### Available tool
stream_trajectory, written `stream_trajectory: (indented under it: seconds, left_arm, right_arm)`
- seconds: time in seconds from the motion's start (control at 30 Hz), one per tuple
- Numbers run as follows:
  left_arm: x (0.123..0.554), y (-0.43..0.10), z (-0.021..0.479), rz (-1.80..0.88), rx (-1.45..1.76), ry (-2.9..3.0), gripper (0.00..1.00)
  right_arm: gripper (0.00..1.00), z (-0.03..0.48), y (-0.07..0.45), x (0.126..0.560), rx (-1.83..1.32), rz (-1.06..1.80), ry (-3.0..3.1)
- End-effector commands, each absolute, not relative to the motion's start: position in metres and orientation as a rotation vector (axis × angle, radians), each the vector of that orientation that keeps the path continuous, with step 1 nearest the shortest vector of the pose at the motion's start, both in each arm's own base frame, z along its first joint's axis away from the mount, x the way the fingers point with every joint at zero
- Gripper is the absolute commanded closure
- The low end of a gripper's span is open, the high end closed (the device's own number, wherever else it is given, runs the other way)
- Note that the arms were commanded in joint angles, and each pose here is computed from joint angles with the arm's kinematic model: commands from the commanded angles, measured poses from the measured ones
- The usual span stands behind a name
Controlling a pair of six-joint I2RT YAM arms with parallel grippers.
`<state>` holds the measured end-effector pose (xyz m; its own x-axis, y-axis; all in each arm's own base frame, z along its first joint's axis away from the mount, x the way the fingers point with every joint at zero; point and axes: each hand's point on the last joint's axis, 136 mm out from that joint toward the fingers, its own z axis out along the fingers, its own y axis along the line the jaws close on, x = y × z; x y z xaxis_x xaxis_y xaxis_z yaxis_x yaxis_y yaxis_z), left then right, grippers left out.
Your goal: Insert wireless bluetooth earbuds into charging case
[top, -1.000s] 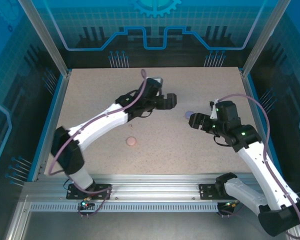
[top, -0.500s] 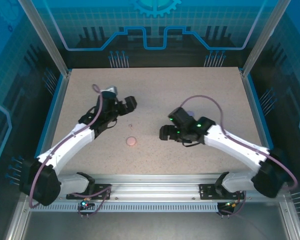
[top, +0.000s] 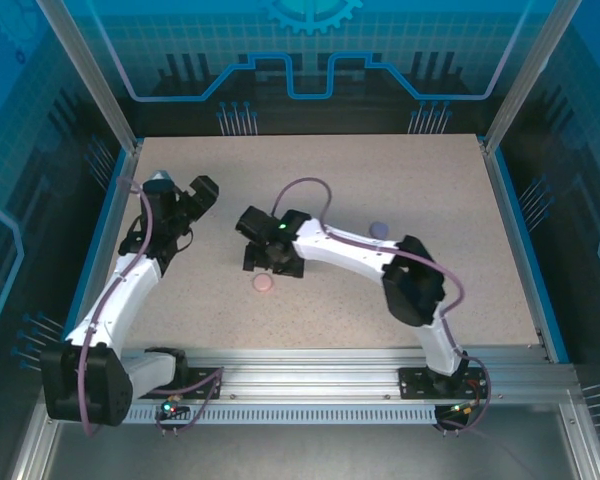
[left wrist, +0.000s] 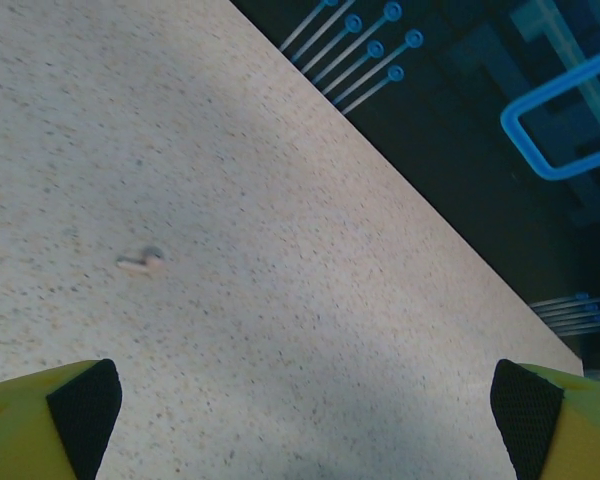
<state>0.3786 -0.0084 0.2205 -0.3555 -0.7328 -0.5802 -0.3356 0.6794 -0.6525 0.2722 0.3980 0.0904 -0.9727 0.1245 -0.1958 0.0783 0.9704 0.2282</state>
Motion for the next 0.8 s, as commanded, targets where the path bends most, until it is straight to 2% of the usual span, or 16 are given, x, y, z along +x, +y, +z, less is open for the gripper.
stream_trajectory:
  seconds: [0.0, 0.6, 0.77]
  left_arm:
    - [0.376, 0.000, 0.216, -0.575, -0.874, 1.961, 0.01]
    - [0.376, 0.007, 0.216, -0.648, -0.905, 1.917, 0.01]
    - [0.379, 0.001, 0.221, -0.700, -0.876, 1.907, 0.01]
  right_arm:
    - [0.10, 0.075, 0.406, 0.259, 0.206, 0.213, 2.989]
    - [0.21, 0.021, 0.428, 0.261, 0.247, 0.050, 3.066]
    - [0.28, 0.014, 0.427, 0.263, 0.251, 0.042, 3.075]
